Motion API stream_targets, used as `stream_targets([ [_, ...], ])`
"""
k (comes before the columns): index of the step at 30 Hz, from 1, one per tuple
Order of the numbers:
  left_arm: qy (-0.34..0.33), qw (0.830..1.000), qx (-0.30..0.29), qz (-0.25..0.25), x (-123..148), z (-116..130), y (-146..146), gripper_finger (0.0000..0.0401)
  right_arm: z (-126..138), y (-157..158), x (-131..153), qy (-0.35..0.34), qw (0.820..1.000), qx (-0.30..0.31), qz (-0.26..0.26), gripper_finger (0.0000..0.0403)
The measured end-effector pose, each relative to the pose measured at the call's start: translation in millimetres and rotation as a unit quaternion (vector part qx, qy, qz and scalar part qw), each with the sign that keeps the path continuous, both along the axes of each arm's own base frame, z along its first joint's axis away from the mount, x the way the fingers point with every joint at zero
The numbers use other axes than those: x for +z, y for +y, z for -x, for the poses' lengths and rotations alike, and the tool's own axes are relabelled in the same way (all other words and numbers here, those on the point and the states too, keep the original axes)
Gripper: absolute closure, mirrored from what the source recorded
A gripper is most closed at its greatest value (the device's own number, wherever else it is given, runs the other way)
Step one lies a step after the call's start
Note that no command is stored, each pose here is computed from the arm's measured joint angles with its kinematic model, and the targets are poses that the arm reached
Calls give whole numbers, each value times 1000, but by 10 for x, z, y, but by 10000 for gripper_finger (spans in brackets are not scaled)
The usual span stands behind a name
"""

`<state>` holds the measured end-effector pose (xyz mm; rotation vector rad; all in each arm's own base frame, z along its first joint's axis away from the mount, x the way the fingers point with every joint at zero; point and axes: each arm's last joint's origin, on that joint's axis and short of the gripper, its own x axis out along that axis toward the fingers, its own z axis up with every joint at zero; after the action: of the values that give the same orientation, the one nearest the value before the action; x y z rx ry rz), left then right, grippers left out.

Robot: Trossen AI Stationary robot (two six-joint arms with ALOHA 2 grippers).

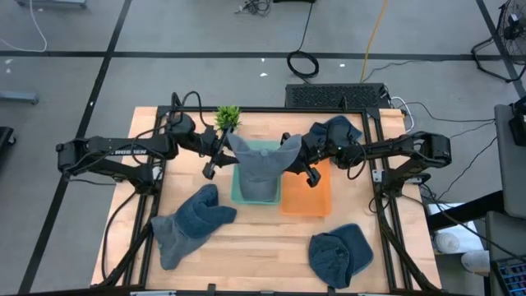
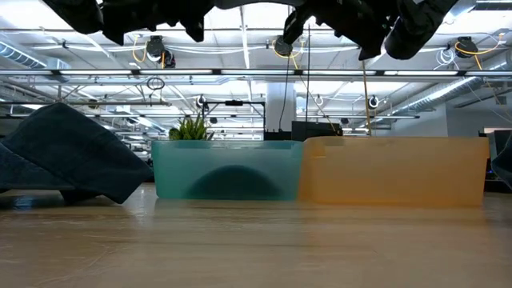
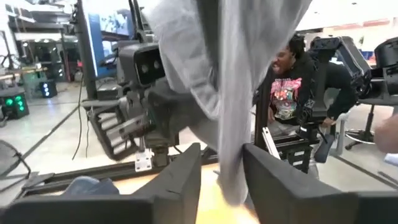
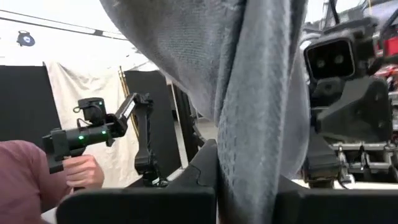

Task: Pick & Place hat
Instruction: Put the top gray cap into the green bin

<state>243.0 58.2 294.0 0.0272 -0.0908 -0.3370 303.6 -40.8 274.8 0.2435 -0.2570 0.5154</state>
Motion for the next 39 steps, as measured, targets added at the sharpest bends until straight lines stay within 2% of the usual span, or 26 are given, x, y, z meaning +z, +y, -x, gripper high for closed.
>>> stream_targets([
  [5,1,1000,6,12,105,140,-5,225,73,-49,74,6,1000,1,-6,401],
  [11,7,1000,14,2,209,350,-49,179,230,-121,87,92,995,-8,-27,402],
  [21,42,993,107,16,250,580,-67,134,542,-195,165,194,979,-42,-42,402],
  [27,71,990,116,28,201,598,-69,99,614,-171,-7,303,949,-39,-72,402],
  [33,128,983,113,74,84,532,-79,78,634,-156,-149,377,919,-61,-101,403],
  [39,152,976,130,90,0,418,-120,91,618,-90,-143,376,920,-48,-98,403],
])
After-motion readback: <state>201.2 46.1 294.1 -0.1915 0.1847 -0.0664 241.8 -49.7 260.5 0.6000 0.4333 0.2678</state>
